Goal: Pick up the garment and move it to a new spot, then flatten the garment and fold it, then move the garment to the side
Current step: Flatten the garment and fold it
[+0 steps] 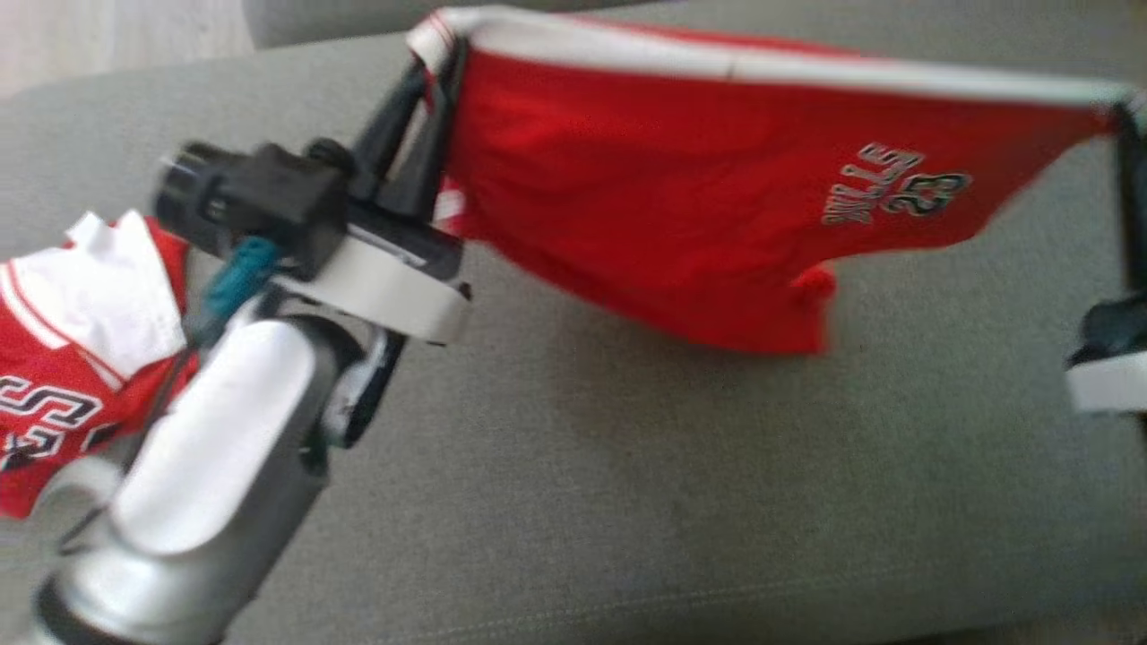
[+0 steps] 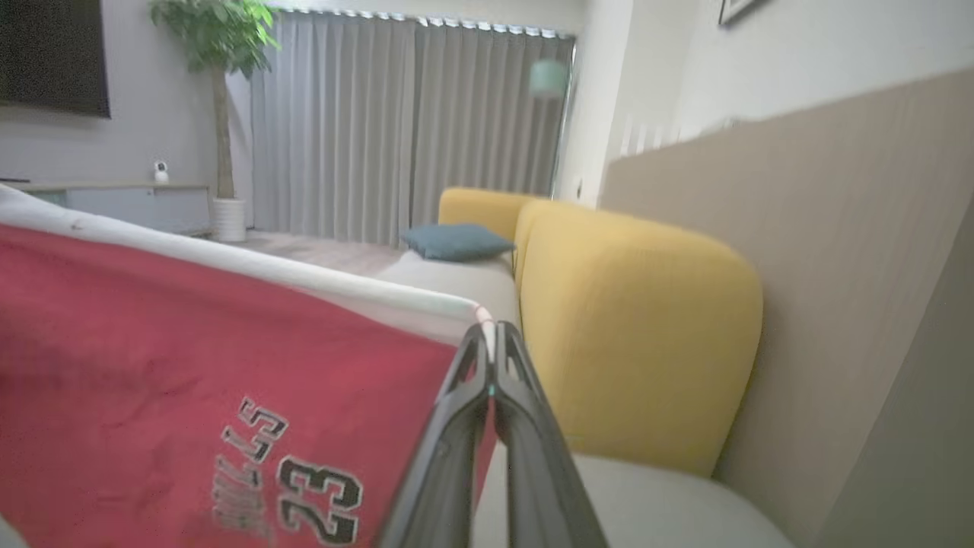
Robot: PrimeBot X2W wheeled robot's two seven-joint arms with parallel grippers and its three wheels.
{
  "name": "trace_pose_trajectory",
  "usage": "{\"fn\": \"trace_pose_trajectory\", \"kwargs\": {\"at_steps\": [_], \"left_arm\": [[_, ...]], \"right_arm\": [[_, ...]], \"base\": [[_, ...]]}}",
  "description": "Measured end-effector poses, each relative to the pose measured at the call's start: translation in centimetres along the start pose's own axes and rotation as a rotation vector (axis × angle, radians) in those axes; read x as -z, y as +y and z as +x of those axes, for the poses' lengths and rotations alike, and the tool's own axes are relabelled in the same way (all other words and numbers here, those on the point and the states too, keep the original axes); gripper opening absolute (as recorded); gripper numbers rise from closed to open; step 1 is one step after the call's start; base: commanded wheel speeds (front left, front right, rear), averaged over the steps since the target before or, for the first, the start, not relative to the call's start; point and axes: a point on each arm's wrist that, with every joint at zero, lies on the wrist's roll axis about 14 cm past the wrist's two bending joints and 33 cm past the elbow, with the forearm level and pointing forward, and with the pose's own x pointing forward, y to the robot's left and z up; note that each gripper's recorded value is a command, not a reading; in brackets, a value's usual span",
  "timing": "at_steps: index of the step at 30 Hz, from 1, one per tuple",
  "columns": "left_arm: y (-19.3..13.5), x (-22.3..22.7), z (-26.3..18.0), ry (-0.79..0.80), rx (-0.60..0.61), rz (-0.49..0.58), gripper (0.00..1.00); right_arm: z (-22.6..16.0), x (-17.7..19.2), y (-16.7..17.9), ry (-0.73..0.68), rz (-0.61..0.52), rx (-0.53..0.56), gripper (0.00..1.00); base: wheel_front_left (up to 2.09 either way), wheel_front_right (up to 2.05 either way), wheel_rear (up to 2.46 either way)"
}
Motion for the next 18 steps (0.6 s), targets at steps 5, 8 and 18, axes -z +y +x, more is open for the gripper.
{"fn": "trace_pose_trajectory", "kwargs": {"at_steps": [5,8,18], "left_arm": [[0.7,-7.0,-1.2,-0.125,-0.002,0.084,0.00],[0.7,-9.5,-2.0,-0.157,-0.005,0.105,0.00],[3.8,-6.4,-0.2,-0.056,-0.058,0.068,0.00]], "right_arm": [[0.4,-7.2,0.1,-0.182,-0.077,-0.023,0.00],[0.7,-9.6,0.3,-0.239,-0.095,-0.035,0.00],[6.1,-7.6,1.8,-0.151,0.011,-0.128,0.00]], "base": [[0.00,0.00,0.00],[0.00,0.00,0.00],[0.00,0.00,0.00]]}}
